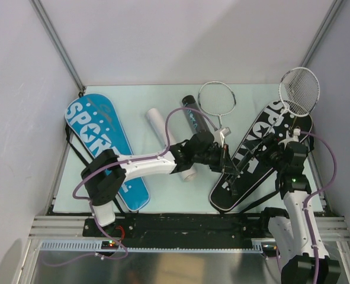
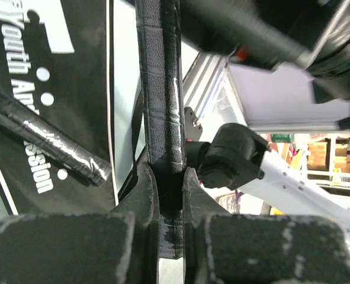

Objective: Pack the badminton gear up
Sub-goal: Pick up the racket from the center of the board.

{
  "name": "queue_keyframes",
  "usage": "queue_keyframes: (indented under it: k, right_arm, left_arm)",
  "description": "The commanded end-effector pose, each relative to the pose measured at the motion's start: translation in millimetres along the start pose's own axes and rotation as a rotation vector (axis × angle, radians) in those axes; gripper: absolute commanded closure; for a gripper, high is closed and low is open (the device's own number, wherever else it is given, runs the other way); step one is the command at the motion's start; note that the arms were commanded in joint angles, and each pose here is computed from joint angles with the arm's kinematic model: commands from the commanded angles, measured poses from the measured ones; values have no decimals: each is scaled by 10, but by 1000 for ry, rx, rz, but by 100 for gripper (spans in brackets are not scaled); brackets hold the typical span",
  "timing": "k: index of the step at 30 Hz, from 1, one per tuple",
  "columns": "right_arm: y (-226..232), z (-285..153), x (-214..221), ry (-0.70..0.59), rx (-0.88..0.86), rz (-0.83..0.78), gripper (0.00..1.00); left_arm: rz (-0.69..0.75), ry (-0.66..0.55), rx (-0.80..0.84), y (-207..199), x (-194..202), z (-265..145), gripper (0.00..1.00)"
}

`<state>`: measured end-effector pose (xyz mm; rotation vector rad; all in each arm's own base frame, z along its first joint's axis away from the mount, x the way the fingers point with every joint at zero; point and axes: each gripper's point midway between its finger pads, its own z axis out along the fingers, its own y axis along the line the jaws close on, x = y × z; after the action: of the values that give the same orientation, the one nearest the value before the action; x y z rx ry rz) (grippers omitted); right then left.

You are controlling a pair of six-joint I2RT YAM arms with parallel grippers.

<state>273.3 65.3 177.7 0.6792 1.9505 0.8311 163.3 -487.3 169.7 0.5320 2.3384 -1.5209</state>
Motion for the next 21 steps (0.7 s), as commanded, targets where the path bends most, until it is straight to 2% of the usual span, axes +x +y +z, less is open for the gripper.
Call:
queue_keyframes:
  k: [1, 4, 9, 17, 19, 21]
  right_arm:
    - [429, -94, 97, 49, -296, 0, 22]
    - [497, -124, 102, 39, -366, 12, 27]
    - [591, -202, 40, -6, -449, 61, 42]
    - [669, -310, -91, -109, -535, 104, 38]
    - [690, -326, -105, -119, -550, 107, 40]
    - [706, -341, -119, -130, -563, 110, 48]
  left_arm:
    - [70, -157, 176, -615, -453, -276, 100]
    - [62, -167, 200, -684, -476, -317, 100]
    - [32, -189, 236, -743, -492, -376, 100]
    - [-33, -207, 289, -725, -442, -413, 100]
    - [-44, -207, 299, -718, -431, -415, 100]
    - [-49, -209, 304, -714, -424, -417, 100]
